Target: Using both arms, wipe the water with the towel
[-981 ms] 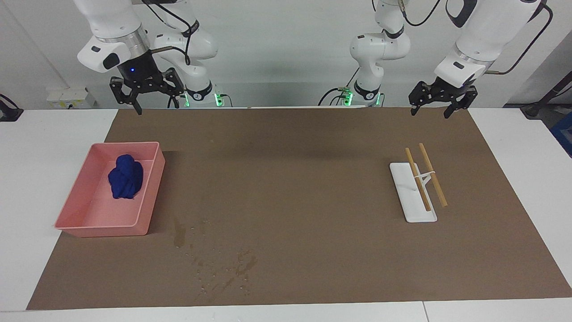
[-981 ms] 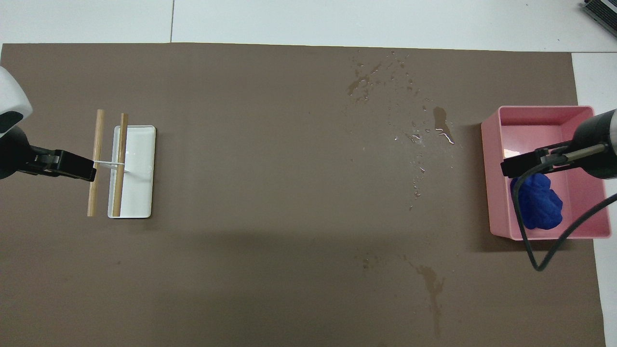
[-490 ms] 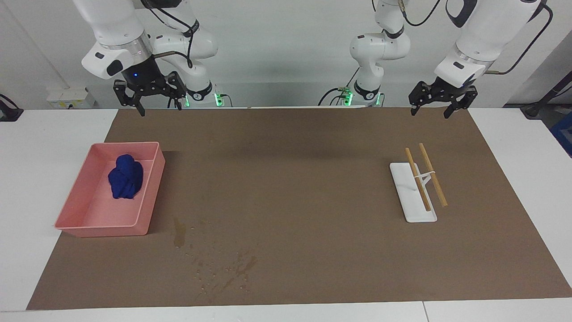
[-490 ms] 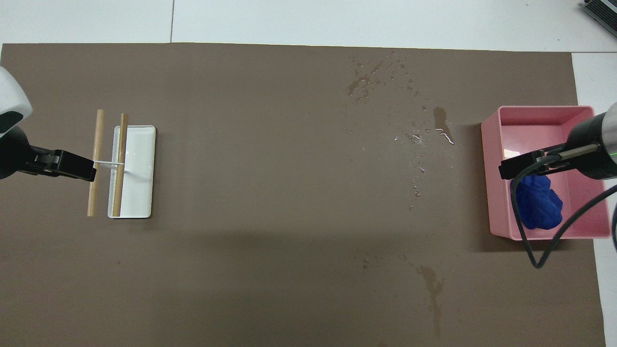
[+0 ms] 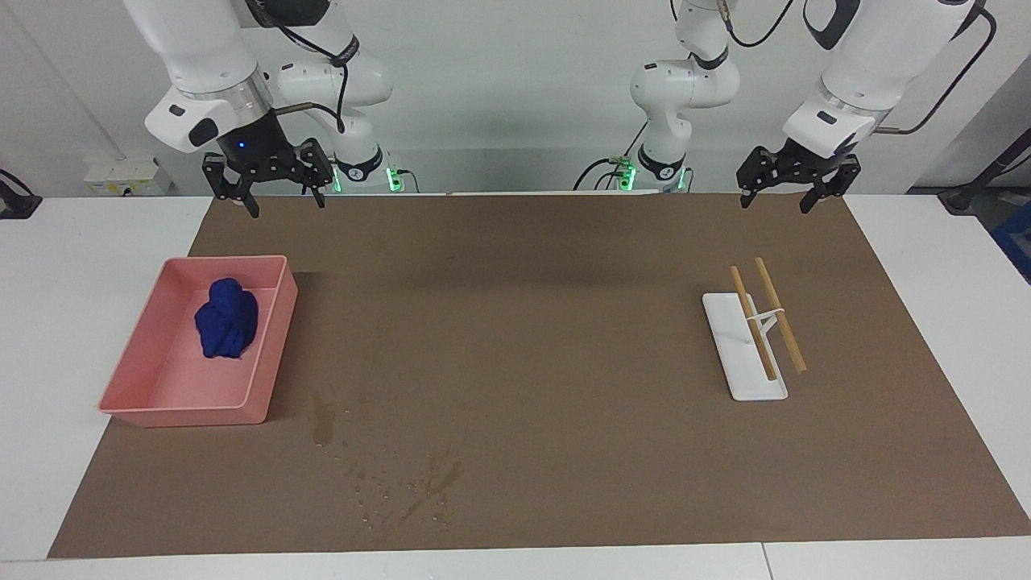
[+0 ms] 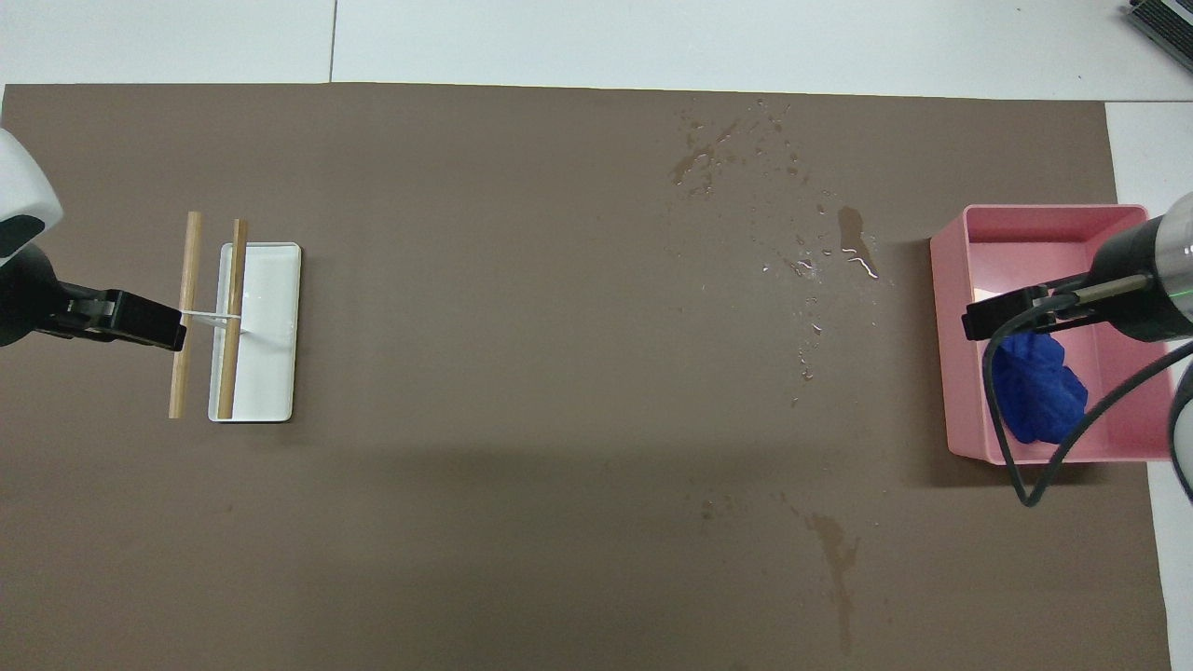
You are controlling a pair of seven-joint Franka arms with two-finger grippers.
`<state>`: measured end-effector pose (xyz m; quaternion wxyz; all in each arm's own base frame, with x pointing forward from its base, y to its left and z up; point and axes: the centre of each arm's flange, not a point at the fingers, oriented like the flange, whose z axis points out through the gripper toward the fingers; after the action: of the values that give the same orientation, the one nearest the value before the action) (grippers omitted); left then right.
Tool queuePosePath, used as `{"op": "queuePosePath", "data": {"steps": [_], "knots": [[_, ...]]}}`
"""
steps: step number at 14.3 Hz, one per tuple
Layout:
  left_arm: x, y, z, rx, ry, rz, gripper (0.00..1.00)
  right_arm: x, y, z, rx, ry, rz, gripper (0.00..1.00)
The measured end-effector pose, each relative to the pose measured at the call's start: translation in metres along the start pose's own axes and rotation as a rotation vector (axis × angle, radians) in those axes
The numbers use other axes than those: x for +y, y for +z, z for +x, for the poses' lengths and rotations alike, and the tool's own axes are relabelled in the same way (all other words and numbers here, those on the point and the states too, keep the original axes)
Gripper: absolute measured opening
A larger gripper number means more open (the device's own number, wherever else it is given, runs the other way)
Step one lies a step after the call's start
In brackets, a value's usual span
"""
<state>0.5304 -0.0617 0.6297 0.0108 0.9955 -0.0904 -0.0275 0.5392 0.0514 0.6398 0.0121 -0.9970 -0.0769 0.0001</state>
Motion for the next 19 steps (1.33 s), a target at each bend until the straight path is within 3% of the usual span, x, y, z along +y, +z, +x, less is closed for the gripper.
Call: {"op": "queuePosePath", "data": {"steps": [19], "knots": [[0.0, 0.0, 0.0, 0.0, 0.0, 0.0, 1.0, 0.023, -0.002, -0.002, 0.006, 0.105, -0.002, 1.0]]}}
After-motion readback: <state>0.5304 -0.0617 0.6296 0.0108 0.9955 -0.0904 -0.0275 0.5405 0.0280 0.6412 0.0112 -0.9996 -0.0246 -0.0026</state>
